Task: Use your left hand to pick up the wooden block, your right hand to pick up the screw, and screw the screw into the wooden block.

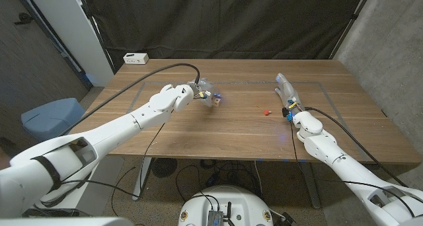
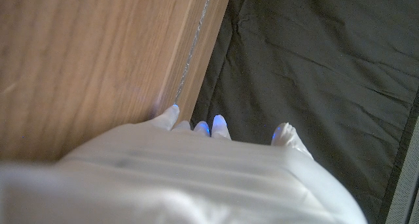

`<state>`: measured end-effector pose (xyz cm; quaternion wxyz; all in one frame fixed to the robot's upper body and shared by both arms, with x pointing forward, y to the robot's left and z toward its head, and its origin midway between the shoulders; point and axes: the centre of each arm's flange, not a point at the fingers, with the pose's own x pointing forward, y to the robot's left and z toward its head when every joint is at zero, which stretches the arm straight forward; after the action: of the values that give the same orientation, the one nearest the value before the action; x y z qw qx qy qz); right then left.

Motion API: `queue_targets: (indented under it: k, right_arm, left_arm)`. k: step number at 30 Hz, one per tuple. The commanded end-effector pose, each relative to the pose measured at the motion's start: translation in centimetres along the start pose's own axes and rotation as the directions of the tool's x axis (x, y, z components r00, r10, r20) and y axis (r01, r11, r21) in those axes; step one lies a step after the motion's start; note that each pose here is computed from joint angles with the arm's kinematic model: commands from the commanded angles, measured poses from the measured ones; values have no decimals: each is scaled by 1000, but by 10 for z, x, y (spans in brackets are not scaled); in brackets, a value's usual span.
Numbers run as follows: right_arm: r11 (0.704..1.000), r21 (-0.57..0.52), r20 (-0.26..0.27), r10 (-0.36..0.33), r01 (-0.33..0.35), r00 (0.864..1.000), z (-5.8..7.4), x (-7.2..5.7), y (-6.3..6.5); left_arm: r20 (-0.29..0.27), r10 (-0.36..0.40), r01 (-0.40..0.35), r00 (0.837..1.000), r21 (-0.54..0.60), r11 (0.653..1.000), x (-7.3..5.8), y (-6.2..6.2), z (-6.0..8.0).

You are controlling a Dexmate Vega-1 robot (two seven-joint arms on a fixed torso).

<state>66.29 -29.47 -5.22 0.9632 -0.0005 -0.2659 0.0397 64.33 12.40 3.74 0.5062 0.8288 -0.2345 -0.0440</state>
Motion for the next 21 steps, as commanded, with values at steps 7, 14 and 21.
queue_targets:
  k: [7, 14, 21]
  right_arm:
    - [1000, 7, -8, -13, 13, 1000, -4, -4, -3]
    - [1000, 8, -6, -16, 16, 1000, -5, -4, -5]
    - [1000, 9, -10, -18, 19, 1000, -6, -5, -5]
  left_arm:
    - [16, 47, -47, 999, 21, 999, 1, -6, 8]
    - [13, 82, -82, 997, 28, 996, 1, -9, 9]
    - [11, 109, -109, 994, 55, 992, 0, -13, 12]
